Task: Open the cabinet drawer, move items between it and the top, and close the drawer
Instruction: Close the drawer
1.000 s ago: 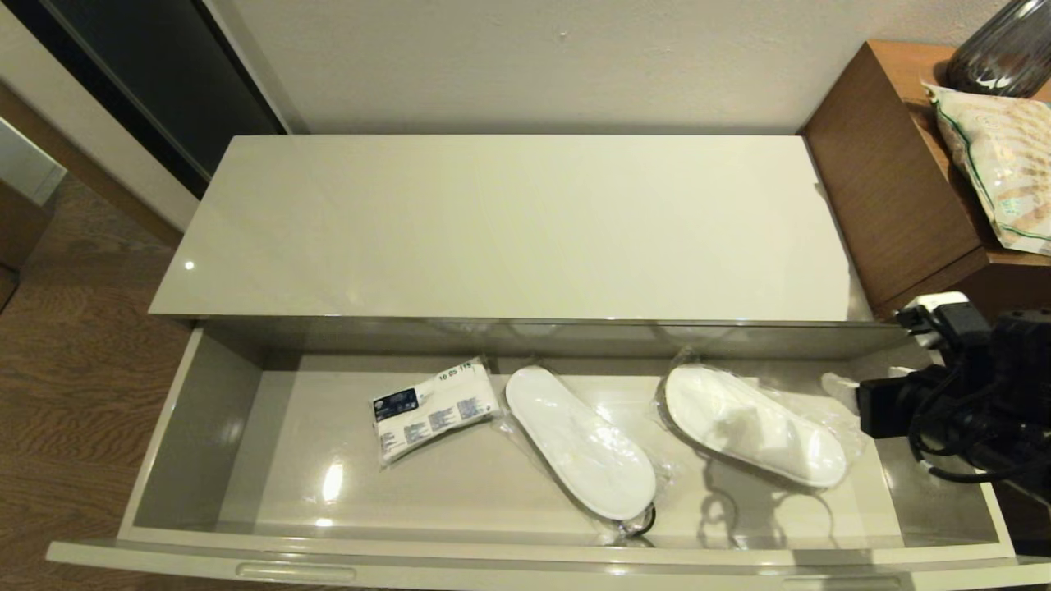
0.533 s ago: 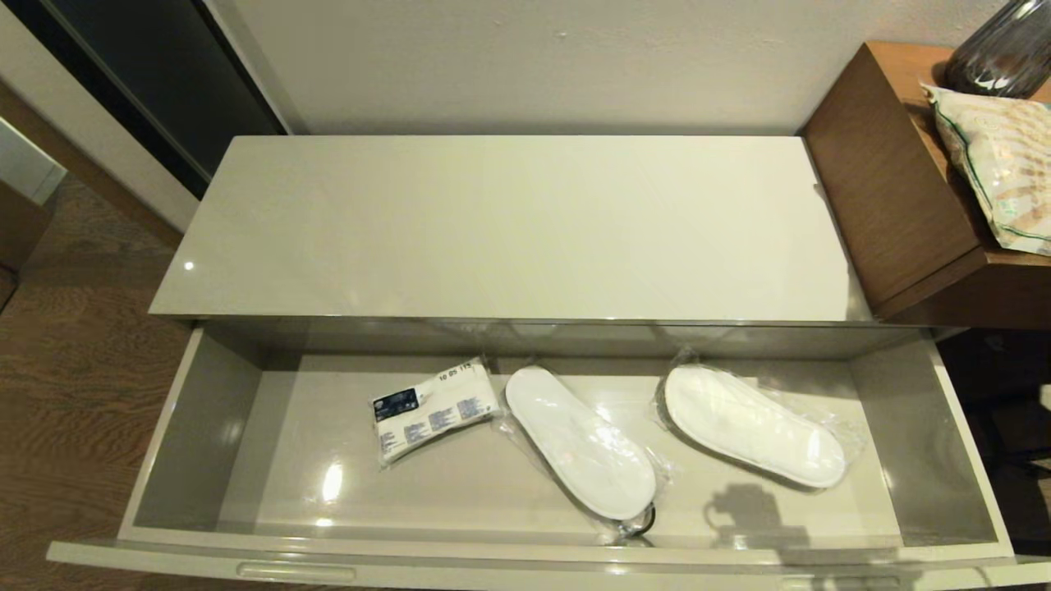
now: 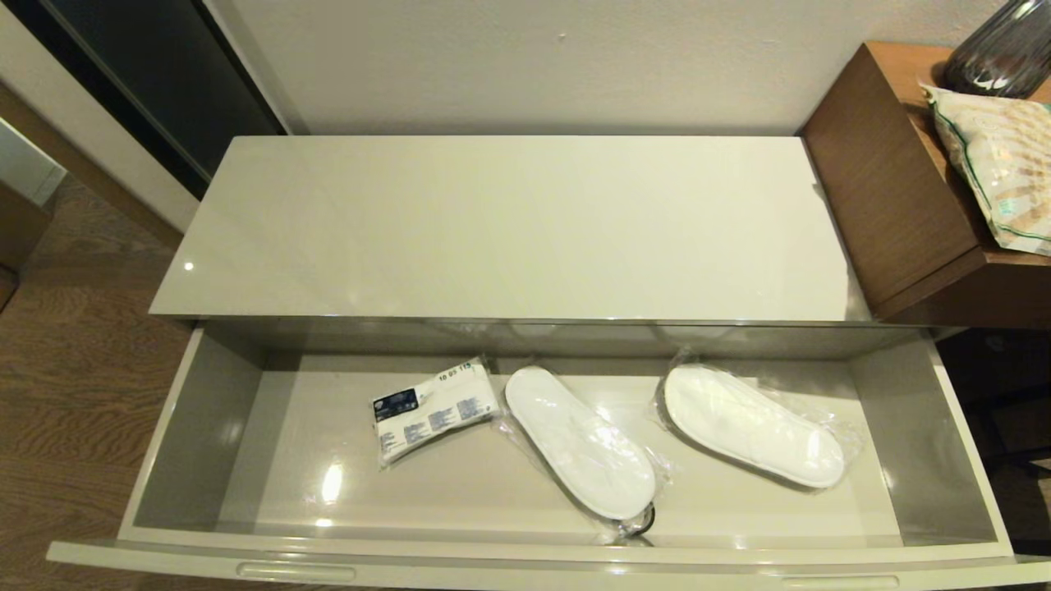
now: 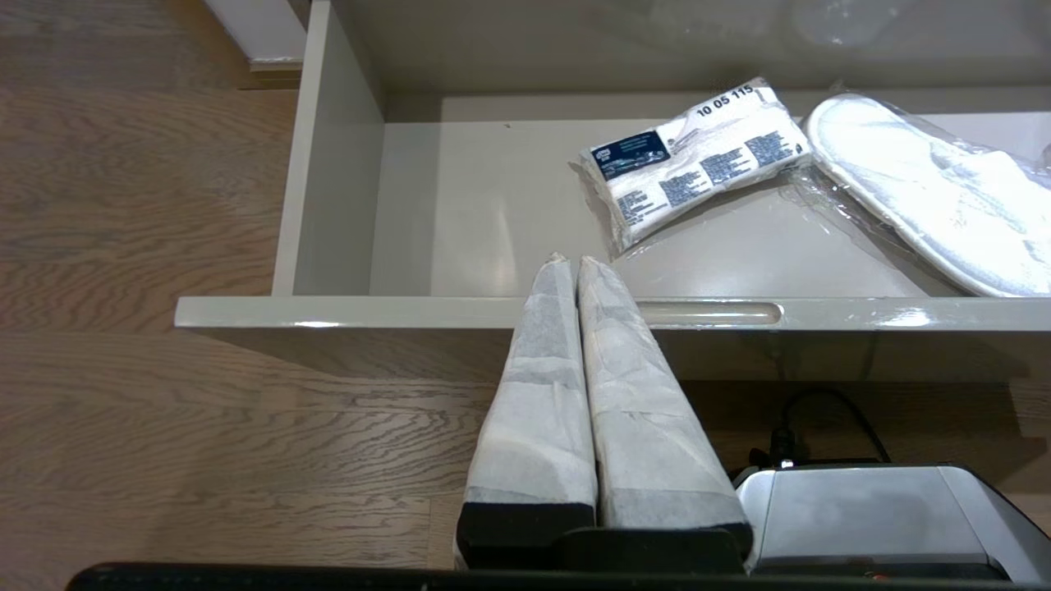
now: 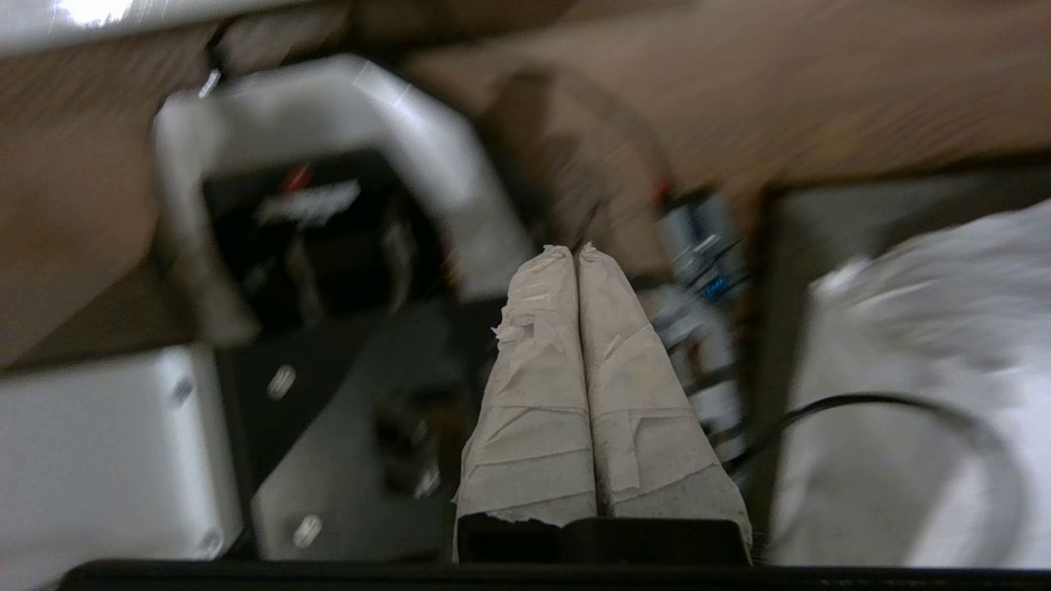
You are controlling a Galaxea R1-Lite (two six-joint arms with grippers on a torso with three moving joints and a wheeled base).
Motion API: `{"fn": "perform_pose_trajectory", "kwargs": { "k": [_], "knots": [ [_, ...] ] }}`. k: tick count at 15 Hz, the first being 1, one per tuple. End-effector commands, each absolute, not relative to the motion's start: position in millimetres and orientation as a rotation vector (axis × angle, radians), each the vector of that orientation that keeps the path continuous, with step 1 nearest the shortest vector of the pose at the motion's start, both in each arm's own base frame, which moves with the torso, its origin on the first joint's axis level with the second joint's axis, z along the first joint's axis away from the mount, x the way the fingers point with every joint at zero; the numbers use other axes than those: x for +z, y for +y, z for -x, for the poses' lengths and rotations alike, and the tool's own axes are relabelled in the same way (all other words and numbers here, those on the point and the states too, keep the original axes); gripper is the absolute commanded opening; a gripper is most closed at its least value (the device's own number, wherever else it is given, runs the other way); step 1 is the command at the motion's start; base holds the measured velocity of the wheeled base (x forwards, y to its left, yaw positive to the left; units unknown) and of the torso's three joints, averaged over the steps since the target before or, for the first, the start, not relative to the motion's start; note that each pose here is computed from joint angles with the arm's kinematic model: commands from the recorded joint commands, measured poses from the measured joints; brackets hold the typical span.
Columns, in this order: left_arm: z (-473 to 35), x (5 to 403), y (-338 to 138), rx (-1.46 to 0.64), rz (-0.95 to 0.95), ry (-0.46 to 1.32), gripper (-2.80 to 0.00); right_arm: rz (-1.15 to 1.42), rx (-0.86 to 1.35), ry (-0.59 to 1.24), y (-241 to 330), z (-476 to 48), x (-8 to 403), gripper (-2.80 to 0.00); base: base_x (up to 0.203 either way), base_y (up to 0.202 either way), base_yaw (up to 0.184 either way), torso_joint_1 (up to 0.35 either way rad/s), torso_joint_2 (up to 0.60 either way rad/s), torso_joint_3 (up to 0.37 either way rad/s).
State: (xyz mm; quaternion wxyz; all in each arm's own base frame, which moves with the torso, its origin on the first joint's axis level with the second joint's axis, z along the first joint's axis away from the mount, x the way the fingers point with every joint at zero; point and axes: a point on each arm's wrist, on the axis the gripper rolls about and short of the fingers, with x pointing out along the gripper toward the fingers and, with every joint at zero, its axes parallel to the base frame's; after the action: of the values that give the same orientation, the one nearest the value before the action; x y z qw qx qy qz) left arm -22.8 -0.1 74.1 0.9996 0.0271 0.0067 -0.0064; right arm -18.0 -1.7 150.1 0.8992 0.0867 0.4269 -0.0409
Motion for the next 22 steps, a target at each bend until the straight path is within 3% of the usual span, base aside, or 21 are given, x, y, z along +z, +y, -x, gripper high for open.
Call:
{"fn": "perform_pose_trajectory", "kwargs": {
  "k": [1, 7, 12, 22],
  "knots": [
    [22.7, 74.1, -0.1, -0.013, -0.055, 0.015, -2.80, -0.206, -0.064, 0.997, 0.0, 13.7, 125.2, -2.80, 0.000, 0.000, 0.000, 0.000, 0.00, 0.000],
    [22.7, 74.1, -0.1, -0.013, -0.055, 0.015, -2.80, -0.300, -0.070, 1.151, 3.4, -43.5, 114.8, -2.80, 0.000, 0.000, 0.000, 0.000, 0.00, 0.000],
    [22.7, 74.1, -0.1, -0.013, -0.055, 0.015, -2.80, -0.313, -0.113, 1.171, 6.4, -95.4, 109.5, -2.80, 0.000, 0.000, 0.000, 0.000, 0.00, 0.000],
    [22.7, 74.1, -0.1, -0.013, -0.055, 0.015, -2.80, -0.225, -0.150, 1.369, 42.8, -128.4, 78.0, -2.80, 0.000, 0.000, 0.000, 0.000, 0.00, 0.000]
  ]
}}
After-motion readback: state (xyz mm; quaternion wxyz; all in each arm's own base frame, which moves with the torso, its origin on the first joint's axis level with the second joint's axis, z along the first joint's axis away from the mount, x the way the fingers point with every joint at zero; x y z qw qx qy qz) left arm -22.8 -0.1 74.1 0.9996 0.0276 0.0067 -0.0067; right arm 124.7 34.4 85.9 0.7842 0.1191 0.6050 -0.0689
